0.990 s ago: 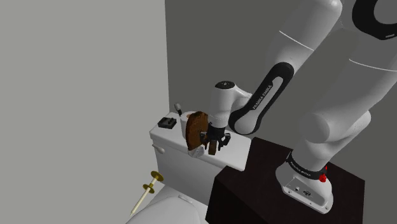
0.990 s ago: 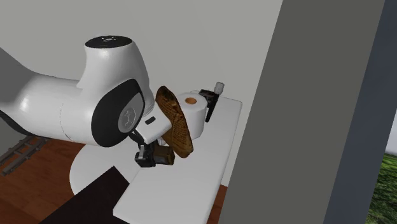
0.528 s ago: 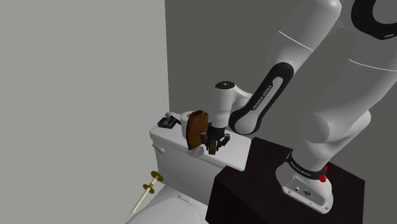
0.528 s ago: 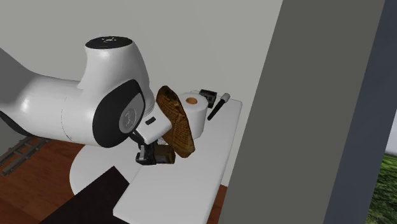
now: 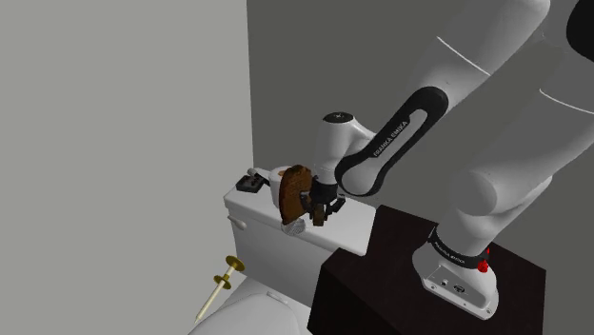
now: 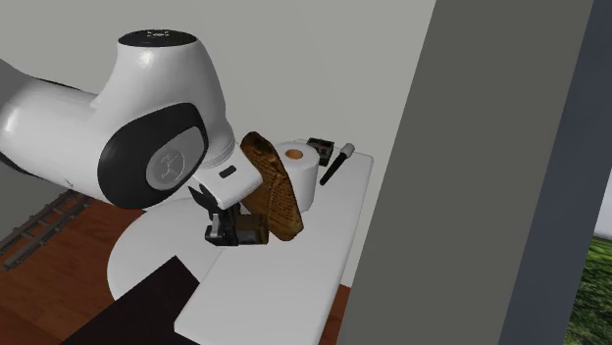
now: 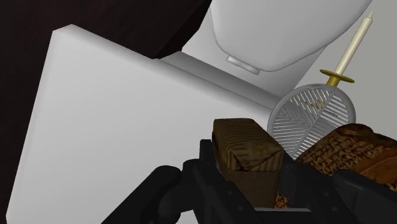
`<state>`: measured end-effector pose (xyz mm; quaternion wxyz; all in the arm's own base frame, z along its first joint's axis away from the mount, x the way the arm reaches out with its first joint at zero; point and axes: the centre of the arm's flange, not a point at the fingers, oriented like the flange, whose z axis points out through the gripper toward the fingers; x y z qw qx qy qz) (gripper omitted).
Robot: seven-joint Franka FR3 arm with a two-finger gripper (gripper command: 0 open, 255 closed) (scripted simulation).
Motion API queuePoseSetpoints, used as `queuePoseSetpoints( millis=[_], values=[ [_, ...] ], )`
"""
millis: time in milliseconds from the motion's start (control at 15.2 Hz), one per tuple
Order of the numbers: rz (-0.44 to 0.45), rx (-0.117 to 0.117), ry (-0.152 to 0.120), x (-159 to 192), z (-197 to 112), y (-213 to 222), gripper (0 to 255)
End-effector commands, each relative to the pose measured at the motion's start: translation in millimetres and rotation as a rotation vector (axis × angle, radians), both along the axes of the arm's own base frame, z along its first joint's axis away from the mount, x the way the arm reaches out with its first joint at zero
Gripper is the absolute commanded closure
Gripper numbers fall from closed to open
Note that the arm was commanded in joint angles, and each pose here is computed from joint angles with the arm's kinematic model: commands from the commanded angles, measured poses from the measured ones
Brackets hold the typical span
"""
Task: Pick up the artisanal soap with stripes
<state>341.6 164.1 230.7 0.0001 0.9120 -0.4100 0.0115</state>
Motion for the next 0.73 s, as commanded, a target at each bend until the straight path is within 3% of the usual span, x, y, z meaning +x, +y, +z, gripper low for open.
queuePoseSetpoints(
  millis=[0, 660],
  values=[
    [-0.001, 0.003, 0.001, -1, 10, -1, 255],
    [-0.001, 0.003, 0.001, -1, 53, -1, 255]
  ],
)
